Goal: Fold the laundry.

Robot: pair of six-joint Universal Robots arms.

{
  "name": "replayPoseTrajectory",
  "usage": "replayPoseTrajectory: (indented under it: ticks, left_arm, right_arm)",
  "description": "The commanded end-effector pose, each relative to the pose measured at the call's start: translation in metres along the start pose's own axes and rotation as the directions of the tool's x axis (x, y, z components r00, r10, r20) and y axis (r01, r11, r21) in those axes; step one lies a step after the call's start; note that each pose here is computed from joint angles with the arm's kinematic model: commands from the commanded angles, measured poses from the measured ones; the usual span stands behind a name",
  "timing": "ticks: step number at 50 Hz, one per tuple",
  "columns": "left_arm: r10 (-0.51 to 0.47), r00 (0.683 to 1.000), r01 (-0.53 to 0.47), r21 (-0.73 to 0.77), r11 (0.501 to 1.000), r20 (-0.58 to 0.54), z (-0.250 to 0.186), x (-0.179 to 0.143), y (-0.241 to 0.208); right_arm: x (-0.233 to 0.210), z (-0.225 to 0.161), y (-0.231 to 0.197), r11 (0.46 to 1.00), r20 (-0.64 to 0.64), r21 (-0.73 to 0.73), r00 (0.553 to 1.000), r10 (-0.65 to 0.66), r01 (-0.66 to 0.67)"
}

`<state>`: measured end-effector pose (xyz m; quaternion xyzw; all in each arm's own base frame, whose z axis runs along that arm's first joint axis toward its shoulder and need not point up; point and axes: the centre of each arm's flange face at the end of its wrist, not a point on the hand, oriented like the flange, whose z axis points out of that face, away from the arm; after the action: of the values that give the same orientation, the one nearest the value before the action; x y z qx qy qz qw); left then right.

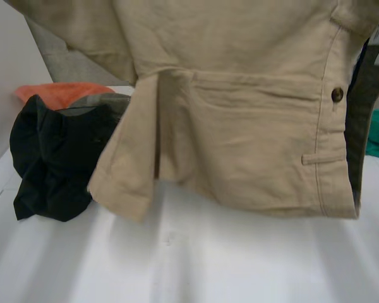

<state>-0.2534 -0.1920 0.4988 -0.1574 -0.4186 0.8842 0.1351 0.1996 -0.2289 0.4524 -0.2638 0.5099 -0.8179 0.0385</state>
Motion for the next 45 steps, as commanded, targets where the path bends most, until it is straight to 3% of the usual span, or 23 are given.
replayPoseTrajectory:
  ticks: [1, 6, 12, 20, 25, 30, 35, 42, 45]
  left_arm:
    - [-0.022, 0.993, -0.002, -0.204, 0.979, -0.113, 0.015, 0.03, 0.103]
    - [-0.041, 0.983, -0.015, -0.301, 0.954, -0.177, 0.02, 0.051, 0.177]
    - [-0.049, 0.982, -0.021, -0.367, 0.93, -0.181, 0.027, 0.067, 0.258]
    - [0.033, 0.99, -0.085, -0.381, 0.921, -0.14, 0.036, 0.066, 0.3]
    - [0.1, 0.991, -0.125, -0.398, 0.909, -0.084, 0.036, 0.051, 0.294]
    - [0.154, 0.985, -0.17, -0.44, 0.882, -0.072, 0.024, 0.029, 0.285]
    - [0.223, 0.961, -0.277, -0.526, 0.804, -0.166, -0.012, 0.015, 0.291]
    - [0.145, 0.944, -0.308, -0.628, 0.715, -0.297, -0.061, 0.014, 0.329]
    - [0.117, 0.937, -0.314, -0.643, 0.699, -0.33, -0.069, 0.014, 0.346]
  right_arm:
    - [-0.022, 0.035, 0.089, 0.982, 0.039, -0.189, 0.998, 0.04, -0.032]
    - [-0.03, 0.057, 0.148, 0.962, -0.029, -0.273, 0.999, -0.024, 0.015]
    - [-0.048, 0.088, 0.221, 0.95, -0.128, -0.301, 0.983, -0.131, 0.088]
    - [-0.066, 0.106, 0.285, 0.906, -0.179, -0.394, 0.955, -0.237, 0.152]
    - [-0.071, 0.099, 0.276, 0.896, -0.141, -0.424, 0.967, -0.21, 0.132]
    - [-0.087, 0.078, 0.261, 0.885, -0.024, -0.446, 0.987, -0.156, 0.129]
    - [-0.101, 0.039, 0.25, 0.861, 0.104, -0.491, 0.99, -0.094, 0.134]
    - [-0.115, 0.002, 0.248, 0.856, 0.198, -0.501, 0.98, -0.033, 0.13]
    - [-0.117, -0.006, 0.249, 0.852, 0.209, -0.507, 0.978, -0.024, 0.129]
